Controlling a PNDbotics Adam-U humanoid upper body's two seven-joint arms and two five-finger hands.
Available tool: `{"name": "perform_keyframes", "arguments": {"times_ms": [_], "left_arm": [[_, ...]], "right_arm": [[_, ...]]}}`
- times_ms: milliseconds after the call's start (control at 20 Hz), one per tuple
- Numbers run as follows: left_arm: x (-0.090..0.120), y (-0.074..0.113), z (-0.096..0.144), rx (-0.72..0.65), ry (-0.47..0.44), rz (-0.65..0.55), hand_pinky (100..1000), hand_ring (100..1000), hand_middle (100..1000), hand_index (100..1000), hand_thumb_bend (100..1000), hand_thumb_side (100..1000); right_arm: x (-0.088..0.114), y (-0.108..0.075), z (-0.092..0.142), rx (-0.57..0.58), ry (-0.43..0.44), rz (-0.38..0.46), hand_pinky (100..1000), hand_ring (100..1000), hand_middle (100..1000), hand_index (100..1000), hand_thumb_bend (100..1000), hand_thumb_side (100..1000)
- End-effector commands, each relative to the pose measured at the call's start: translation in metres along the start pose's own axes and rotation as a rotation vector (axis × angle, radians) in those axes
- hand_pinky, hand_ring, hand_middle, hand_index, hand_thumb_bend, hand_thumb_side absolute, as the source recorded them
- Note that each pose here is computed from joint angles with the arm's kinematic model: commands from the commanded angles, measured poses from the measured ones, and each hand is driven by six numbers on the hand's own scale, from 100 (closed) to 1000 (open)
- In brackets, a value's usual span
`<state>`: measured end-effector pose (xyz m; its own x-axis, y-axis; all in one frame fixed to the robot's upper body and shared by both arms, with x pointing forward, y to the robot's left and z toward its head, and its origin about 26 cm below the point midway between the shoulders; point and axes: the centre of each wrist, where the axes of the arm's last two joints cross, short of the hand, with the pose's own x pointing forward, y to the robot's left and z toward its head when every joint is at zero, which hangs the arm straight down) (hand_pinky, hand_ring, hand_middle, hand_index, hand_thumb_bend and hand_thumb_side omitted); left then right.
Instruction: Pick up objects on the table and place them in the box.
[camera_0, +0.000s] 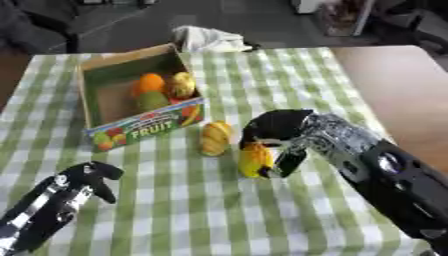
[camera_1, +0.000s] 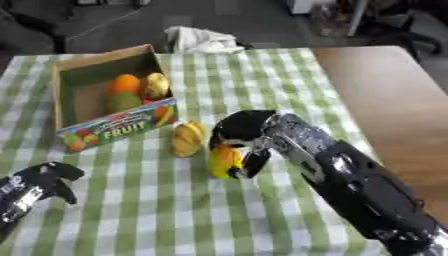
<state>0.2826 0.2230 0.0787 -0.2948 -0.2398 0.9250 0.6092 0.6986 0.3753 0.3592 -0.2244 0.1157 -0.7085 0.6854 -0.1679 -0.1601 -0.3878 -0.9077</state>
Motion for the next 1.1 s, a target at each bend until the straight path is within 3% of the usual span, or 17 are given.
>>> {"name": "perform_keyframes", "arguments": {"times_ms": [50, 300, 500, 750, 950, 1100], "left_arm": [[0.005, 0.006, 0.001, 0.007, -0.009, -0.028, 604, 519, 706, 706, 100, 775], [0.004, 0.005, 0.002, 0.003, -0.006, -0.025, 604, 519, 706, 706, 100, 775], [0.003, 0.002, 0.001, -0.007, -0.007, -0.016, 604, 519, 706, 706, 100, 776], [0.005, 0.001, -0.003, -0.028, -0.018, -0.017, 604, 519, 706, 706, 100, 778], [0.008, 0.000, -0.007, -0.052, -0.032, -0.021, 604, 519, 705, 706, 100, 778], [0.009, 0.000, -0.008, -0.059, -0.037, -0.024, 604, 519, 705, 706, 100, 778]], "right_arm": [[-0.011, -0.022, 0.010, -0.134, 0.045, -0.020, 779, 790, 450, 555, 193, 100], [-0.025, -0.068, 0.022, -0.293, 0.060, -0.098, 761, 786, 423, 523, 137, 100], [-0.038, -0.098, 0.005, -0.337, 0.052, -0.181, 744, 789, 411, 510, 100, 100], [-0.050, -0.107, -0.035, -0.326, 0.049, -0.266, 748, 795, 427, 528, 100, 100], [-0.052, -0.110, -0.059, -0.319, 0.076, -0.245, 749, 794, 447, 549, 100, 100], [-0.053, -0.113, -0.068, -0.382, 0.131, -0.223, 743, 794, 472, 587, 100, 100]]}}
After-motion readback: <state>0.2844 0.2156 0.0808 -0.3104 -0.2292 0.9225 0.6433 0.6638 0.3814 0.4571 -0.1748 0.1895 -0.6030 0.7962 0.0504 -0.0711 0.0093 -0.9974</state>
